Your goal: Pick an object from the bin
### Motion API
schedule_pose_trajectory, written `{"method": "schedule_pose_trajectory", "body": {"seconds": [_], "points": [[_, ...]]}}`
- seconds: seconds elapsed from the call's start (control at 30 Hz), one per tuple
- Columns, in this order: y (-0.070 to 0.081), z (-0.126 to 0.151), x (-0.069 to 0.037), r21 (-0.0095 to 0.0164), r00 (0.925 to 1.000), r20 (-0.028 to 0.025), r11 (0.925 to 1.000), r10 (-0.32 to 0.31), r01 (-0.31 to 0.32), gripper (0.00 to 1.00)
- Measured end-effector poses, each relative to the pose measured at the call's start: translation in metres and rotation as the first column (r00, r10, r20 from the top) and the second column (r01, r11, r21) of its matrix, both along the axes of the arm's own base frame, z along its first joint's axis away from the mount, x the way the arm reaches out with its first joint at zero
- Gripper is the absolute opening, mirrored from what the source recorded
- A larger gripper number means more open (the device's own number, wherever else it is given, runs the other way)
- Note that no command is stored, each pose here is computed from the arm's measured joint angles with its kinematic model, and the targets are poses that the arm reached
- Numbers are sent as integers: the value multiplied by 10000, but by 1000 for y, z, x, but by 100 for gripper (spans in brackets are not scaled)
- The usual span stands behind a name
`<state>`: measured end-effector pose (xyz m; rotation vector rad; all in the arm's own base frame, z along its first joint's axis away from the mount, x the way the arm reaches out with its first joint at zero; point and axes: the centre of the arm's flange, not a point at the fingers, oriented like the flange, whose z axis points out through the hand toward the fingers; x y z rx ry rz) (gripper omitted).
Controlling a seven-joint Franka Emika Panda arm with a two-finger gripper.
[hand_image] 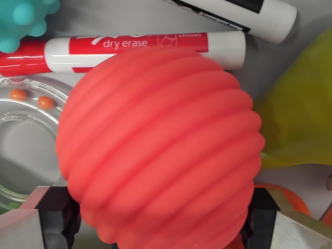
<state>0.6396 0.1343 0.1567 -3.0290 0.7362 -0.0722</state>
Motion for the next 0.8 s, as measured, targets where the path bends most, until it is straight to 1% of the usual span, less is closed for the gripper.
{"method": "schedule_pose_trajectory", "body": {"seconds": [0.13, 0.3, 0.43, 0.5, 0.57, 0.7, 0.8], "points": [[0, 3, 0, -6, 10000, -9, 10000, 0, 0, 0], [0, 14, 0, -15, 10000, 6, 10000, 1, -1, 0], [0, 23, 0, -29, 10000, -19, 10000, 3, -3, 0], [0, 29, -1, -38, 10000, -40, 10000, 3, -3, 0], [0, 34, -1, -40, 10000, -42, 10000, 3, -3, 0], [0, 48, -2, -53, 10000, -79, 10000, -1, 1, 0], [0, 61, -2, -59, 10000, -97, 10000, -2, 2, 0]]}}
